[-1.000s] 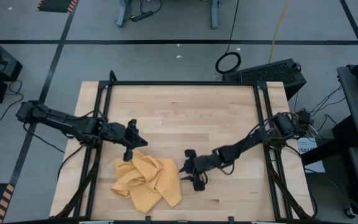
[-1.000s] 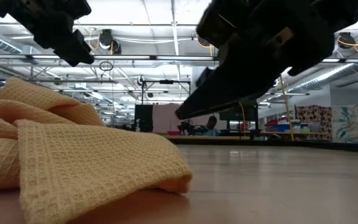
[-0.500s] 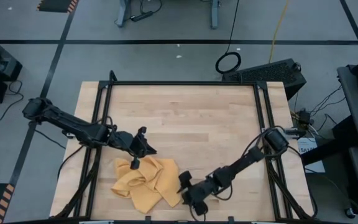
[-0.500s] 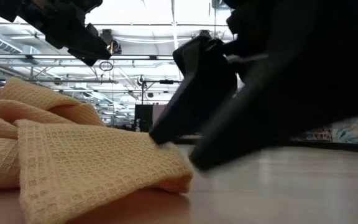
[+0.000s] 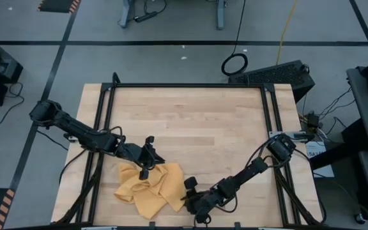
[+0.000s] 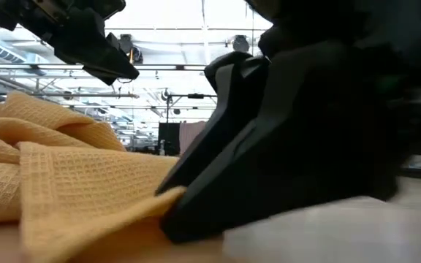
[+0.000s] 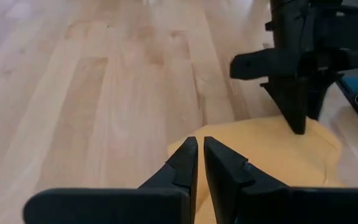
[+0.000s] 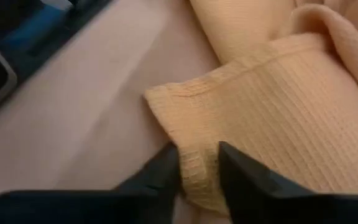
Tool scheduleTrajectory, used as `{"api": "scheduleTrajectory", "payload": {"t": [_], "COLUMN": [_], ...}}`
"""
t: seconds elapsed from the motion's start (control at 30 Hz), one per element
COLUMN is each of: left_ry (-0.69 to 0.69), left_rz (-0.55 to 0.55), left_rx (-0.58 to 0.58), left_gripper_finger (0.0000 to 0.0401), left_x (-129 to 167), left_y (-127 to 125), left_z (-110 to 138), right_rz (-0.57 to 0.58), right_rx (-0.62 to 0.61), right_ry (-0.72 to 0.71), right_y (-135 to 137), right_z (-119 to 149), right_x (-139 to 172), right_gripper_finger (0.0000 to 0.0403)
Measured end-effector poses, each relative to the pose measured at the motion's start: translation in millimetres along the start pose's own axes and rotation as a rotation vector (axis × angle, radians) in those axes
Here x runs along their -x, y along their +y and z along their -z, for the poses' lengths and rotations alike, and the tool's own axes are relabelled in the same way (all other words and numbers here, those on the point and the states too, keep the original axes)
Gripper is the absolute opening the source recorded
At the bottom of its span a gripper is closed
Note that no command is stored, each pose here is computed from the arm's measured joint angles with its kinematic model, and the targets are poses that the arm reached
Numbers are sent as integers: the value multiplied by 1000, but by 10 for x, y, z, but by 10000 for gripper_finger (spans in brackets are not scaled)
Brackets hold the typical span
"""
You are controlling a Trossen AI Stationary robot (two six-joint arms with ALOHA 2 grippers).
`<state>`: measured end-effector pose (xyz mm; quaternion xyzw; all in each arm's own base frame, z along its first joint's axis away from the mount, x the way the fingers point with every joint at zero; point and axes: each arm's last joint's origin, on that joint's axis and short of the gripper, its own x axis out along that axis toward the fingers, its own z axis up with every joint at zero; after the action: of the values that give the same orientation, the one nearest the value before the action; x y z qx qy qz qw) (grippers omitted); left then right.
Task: Roll towel
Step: Roll the yellow towel
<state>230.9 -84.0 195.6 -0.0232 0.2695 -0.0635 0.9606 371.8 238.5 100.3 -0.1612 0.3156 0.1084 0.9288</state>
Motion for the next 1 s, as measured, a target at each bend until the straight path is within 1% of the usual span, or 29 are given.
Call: {"api": "scheduleTrajectory", "payload": {"t": [0.07, 0.1, 0.13, 0.27, 0.37, 0.5, 0.67, 0.73, 0.8, 0.9, 1.0], "left_ry": [-12, -22, -24, -70, -124, -215, -307, -342, -392, -460, -504], "left_rz": [-3, -4, -6, 3, 12, 17, -16, -25, -30, -29, -26], "left_rx": [-3, -4, -6, -37, -57, -102, -182, -211, -223, -204, -184], "left_gripper_finger": [34, 34, 34, 34, 34, 34, 42, 59, 84, 134, 193], "left_x": [-33, -49, -64, -111, -112, -97, -57, -36, -8, 29, 52], "left_y": [-31, -44, -54, -94, -110, -127, -202, -245, -287, -327, -355], "left_z": [6, 4, 10, -11, -61, -147, -215, -237, -274, -328, -358], "right_rz": [18, 25, 41, 126, 162, 263, 376, 416, 434, 452, 466], "right_rx": [17, 21, 30, 40, 74, 93, 88, 72, 49, 8, -23], "right_ry": [8, 1, -2, -26, -45, -82, -131, -149, -168, -182, -178], "right_y": [-35, -57, -88, -227, -345, -529, -759, -850, -948, -1055, -1133], "right_z": [-31, -74, -118, -338, -491, -681, -856, -909, -952, -973, -964], "right_x": [49, 91, 139, 414, 635, 938, 1247, 1356, 1436, 1483, 1464], "right_gripper_finger": [28, 15, 10, 17, 8, 5, 3, 2, 3, 3, 3]}}
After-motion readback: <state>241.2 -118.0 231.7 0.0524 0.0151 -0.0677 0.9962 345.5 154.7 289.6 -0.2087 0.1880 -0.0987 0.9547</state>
